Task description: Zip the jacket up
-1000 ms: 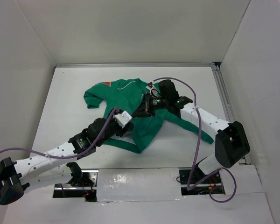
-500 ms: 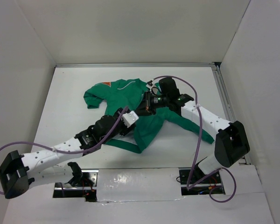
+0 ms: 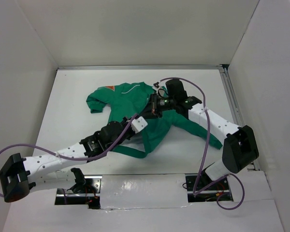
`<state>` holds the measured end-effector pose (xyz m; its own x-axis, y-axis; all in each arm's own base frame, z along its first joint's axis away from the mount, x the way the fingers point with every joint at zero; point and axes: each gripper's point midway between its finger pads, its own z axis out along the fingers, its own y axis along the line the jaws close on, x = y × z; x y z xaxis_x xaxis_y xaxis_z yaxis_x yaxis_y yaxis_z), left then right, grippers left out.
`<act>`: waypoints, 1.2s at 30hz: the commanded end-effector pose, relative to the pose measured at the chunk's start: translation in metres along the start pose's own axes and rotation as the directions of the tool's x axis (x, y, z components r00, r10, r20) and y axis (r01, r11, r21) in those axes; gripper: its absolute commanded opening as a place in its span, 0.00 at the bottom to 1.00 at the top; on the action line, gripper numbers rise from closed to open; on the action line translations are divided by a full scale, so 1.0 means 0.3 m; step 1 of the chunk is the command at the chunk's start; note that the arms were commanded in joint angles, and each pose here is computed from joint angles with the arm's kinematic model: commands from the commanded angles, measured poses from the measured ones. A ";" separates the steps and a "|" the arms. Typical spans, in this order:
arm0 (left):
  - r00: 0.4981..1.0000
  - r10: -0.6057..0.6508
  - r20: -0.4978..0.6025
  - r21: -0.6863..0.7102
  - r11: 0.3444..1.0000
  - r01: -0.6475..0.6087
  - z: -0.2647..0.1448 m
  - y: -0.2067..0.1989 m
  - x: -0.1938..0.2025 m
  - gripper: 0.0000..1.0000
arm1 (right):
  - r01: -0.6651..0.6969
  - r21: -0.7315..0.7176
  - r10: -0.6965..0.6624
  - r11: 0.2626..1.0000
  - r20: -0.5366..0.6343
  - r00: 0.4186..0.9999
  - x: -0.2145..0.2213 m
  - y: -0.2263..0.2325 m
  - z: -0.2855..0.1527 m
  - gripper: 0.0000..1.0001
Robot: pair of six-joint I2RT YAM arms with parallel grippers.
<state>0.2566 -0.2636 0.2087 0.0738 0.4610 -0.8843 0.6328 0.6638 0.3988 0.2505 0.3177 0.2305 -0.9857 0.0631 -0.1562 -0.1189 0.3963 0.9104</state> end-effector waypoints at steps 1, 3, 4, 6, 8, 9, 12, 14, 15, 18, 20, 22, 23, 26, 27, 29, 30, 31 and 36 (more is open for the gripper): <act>0.995 -0.014 0.097 -0.047 0.999 0.018 -0.021 0.042 -0.087 0.00 | 0.044 -0.009 -0.044 0.999 0.026 0.999 -0.036 0.052 -0.023 0.00; 0.995 -0.022 0.093 -0.049 0.998 0.026 -0.019 0.042 -0.089 0.00 | 0.052 0.005 -0.052 0.999 0.054 0.997 -0.055 0.055 -0.021 0.00; 0.995 -0.014 0.094 -0.033 0.999 0.017 -0.017 0.031 -0.088 0.00 | 0.053 -0.002 -0.053 0.999 0.063 0.997 -0.064 0.058 -0.022 0.00; 0.995 0.004 0.103 -0.012 1.000 -0.003 -0.016 0.012 -0.090 0.00 | 0.065 -0.002 -0.064 0.998 0.066 0.996 -0.068 0.061 -0.020 0.00; 0.995 0.000 0.099 -0.018 1.000 0.002 -0.019 0.010 -0.084 0.00 | 0.063 0.056 -0.069 0.996 0.116 0.991 -0.102 0.039 -0.018 0.00; 0.996 -0.007 0.094 -0.021 1.000 0.009 -0.021 0.006 -0.078 0.00 | 0.074 0.083 -0.085 0.994 0.135 0.987 -0.121 0.022 -0.016 0.00; 0.997 -0.012 0.081 -0.030 0.999 0.015 -0.035 0.000 -0.075 0.00 | 0.077 0.174 -0.114 0.982 0.214 0.970 -0.191 -0.035 -0.025 0.00; 0.997 -0.012 0.077 -0.031 0.999 0.014 -0.045 -0.005 -0.077 0.00 | 0.068 0.234 -0.124 0.970 0.236 0.964 -0.218 -0.094 -0.026 0.00; 0.996 -0.011 0.084 -0.037 0.999 0.015 -0.048 -0.002 -0.084 0.00 | 0.071 0.276 -0.143 0.958 0.247 0.959 -0.228 -0.128 -0.025 0.00; 0.992 -0.008 0.127 -0.016 1.000 0.010 -0.059 -0.014 -0.117 0.00 | 0.102 0.337 -0.188 0.936 0.233 0.954 -0.222 -0.202 0.006 0.00; 0.990 -0.010 0.141 -0.009 1.000 0.011 -0.064 -0.016 -0.131 0.00 | 0.130 0.377 -0.235 0.917 0.248 0.940 -0.235 -0.237 0.016 0.00; 0.990 -0.008 0.143 -0.008 1.000 0.009 -0.064 -0.015 -0.135 0.00 | 0.105 0.501 -0.297 0.859 0.322 0.899 -0.295 -0.300 -0.006 0.00; 0.989 -0.004 0.149 -0.013 1.000 0.006 -0.066 -0.013 -0.143 0.00 | 0.115 0.532 -0.327 0.839 0.323 0.888 -0.296 -0.314 -0.002 0.00; 0.987 -0.013 0.158 -0.027 0.999 0.018 -0.073 -0.001 -0.158 0.00 | 0.118 0.538 -0.354 0.835 0.362 0.862 -0.355 -0.339 -0.004 0.00; 0.986 -0.019 0.166 -0.017 1.000 0.022 -0.079 -0.007 -0.167 0.00 | 0.114 0.542 -0.367 0.832 0.384 0.847 -0.388 -0.340 -0.006 0.00; 0.981 -0.034 0.191 0.003 0.999 0.034 -0.102 -0.015 -0.187 0.00 | 0.089 0.632 -0.428 0.770 0.409 0.806 -0.476 -0.389 -0.027 0.00; 0.976 -0.065 0.209 0.033 0.998 0.059 -0.132 -0.019 -0.202 0.00 | 0.086 0.705 -0.516 0.704 0.426 0.743 -0.591 -0.398 -0.053 0.00; 0.971 -0.073 0.228 0.029 0.997 0.068 -0.148 -0.007 -0.218 0.00 | 0.087 0.694 -0.527 0.715 0.453 0.719 -0.629 -0.358 -0.069 0.00; 0.956 -0.159 0.248 0.197 0.974 0.111 -0.233 -0.082 -0.213 0.00 | 0.089 0.730 -0.603 0.677 0.481 0.637 -0.898 -0.347 -0.119 0.00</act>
<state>0.2082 -0.2560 0.2397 0.1331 0.3535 -0.9259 0.6975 0.6303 0.3409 0.4524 0.2659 0.1360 -0.7130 0.2127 -0.6681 -0.1171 0.9034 0.4125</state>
